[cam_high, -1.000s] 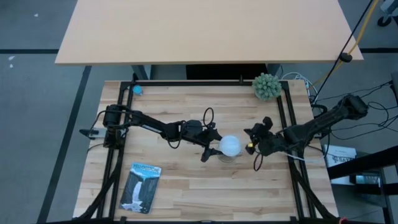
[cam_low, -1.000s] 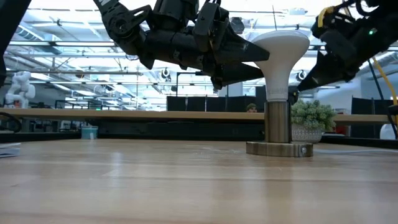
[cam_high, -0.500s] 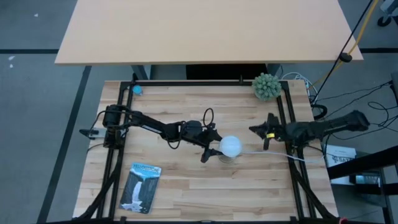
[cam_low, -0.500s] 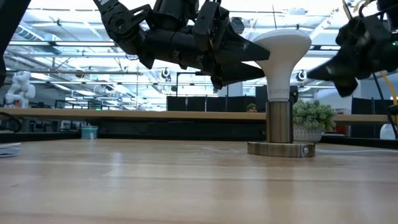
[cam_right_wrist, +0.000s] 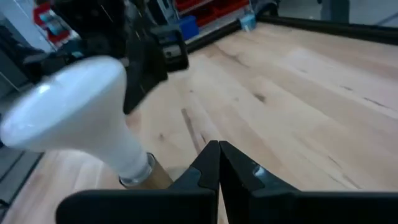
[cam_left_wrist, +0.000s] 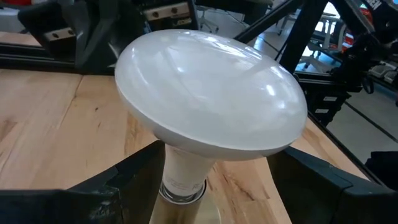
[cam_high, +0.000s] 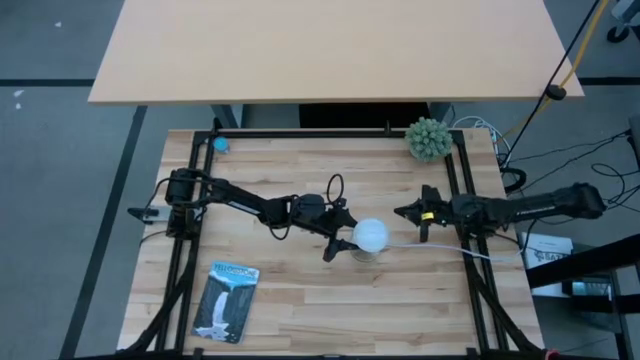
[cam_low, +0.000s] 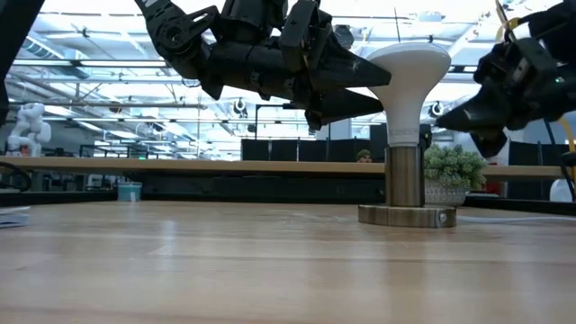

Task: Screw lightbulb
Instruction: Insert the lightbulb into the bronze lamp socket

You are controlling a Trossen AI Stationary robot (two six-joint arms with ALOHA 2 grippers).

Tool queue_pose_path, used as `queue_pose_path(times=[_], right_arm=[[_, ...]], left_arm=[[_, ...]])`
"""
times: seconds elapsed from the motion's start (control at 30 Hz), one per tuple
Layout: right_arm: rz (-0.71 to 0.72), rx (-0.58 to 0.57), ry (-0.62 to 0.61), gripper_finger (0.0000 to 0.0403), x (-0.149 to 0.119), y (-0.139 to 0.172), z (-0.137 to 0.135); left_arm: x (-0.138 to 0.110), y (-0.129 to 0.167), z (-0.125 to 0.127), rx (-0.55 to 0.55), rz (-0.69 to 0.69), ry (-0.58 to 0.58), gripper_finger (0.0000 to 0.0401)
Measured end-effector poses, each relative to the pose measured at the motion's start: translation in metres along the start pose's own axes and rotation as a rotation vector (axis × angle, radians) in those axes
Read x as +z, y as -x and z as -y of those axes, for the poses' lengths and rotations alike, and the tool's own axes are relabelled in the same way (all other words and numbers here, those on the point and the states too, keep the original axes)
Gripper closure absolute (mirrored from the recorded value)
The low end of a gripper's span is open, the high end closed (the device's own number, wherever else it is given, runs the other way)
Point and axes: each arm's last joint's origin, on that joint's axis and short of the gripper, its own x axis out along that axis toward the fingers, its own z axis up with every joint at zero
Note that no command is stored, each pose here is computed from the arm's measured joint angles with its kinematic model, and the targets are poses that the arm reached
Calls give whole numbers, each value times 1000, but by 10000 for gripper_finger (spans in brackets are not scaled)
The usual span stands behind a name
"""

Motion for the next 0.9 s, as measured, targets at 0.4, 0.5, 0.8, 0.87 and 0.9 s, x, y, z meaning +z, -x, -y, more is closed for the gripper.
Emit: queue_pose_path(times=[0.4, 0.5, 0.8, 0.87, 0.9], right_arm=[[-108, -8, 117, 403, 18, -29, -23], [-147, -48, 156, 403, 20, -37, -25], [-208, 46, 144, 403, 11, -44, -32], [-195, 62, 154, 403, 11, -44, -34], [-192, 67, 155, 403, 12, -44, -35]], left_arm=[[0, 0, -1, 1, 1, -3, 117], [0, 1, -2, 3, 2, -2, 117], [0, 1, -3, 4, 2, -5, 117], [0, 1, -3, 5, 2, -5, 117], [0, 1, -3, 5, 2, -5, 117]])
